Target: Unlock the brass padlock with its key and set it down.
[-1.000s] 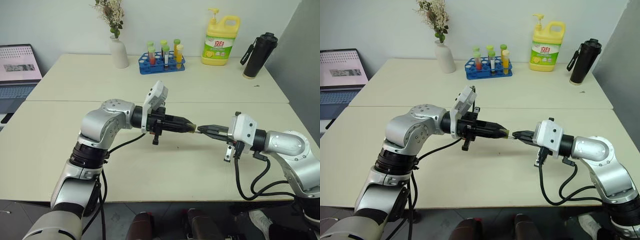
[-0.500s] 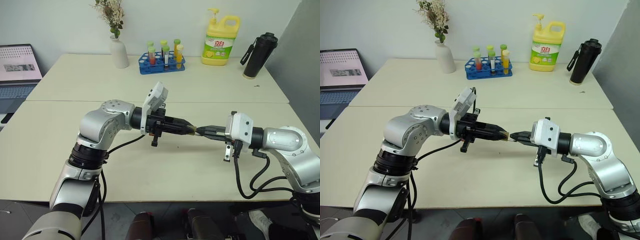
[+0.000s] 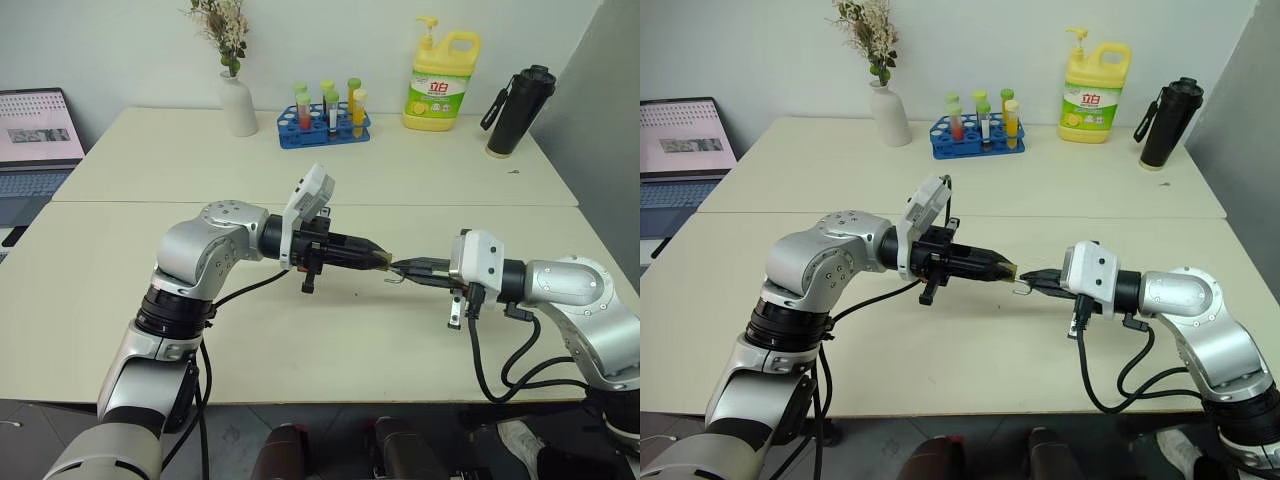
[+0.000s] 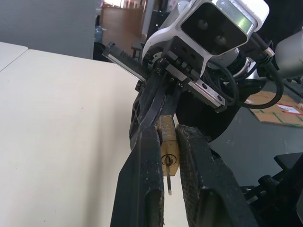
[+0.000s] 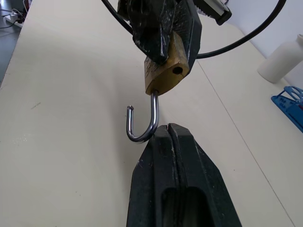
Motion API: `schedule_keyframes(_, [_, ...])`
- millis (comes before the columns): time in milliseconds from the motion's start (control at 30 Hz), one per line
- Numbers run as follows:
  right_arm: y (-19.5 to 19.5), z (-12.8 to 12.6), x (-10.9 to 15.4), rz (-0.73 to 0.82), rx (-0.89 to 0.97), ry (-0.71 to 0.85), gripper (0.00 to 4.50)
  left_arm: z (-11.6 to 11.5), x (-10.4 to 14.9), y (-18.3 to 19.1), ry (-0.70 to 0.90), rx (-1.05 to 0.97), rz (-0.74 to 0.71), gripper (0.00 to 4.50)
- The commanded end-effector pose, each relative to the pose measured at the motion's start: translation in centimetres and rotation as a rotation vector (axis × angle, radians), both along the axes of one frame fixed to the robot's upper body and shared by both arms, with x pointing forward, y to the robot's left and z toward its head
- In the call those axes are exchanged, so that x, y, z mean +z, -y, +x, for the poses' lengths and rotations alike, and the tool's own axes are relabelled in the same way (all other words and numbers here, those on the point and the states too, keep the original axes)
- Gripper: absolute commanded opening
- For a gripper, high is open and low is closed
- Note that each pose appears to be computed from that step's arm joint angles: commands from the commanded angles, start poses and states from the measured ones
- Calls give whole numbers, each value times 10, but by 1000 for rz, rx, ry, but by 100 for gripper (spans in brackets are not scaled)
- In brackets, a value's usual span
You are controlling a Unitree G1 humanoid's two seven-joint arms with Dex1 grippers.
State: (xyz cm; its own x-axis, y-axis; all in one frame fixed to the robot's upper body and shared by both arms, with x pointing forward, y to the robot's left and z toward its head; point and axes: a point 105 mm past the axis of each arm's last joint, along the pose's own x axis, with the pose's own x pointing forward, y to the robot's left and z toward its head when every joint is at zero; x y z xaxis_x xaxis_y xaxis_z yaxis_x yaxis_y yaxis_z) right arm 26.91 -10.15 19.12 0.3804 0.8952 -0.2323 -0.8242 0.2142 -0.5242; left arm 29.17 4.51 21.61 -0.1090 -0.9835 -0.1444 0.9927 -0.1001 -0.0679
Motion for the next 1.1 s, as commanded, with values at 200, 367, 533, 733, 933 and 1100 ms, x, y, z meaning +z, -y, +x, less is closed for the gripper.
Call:
schedule_keyframes(200, [-1, -8, 4, -25, 27, 33, 0, -3, 5, 1, 28, -5, -11, 15])
schedule_keyframes(367, [33, -9, -15, -84, -112, -42, 0, 0, -9, 0, -59, 82, -12, 15])
schedule_keyframes(533, [44, -27, -19, -66, -158, -126, 167, 13, -47, -2, -134, 269, 16, 15])
schedule_keyframes(733, [40, -44, -22, -43, -135, -223, 393, 13, -67, 9, -223, 338, -15, 15])
schedule_keyframes(933, [41, -36, -25, -24, -177, -181, 450, 18, -92, 26, -308, 377, 7, 15])
schedule_keyframes(1100, [41, -35, -34, -57, -184, -183, 450, 32, -104, 32, -311, 438, 44, 15])
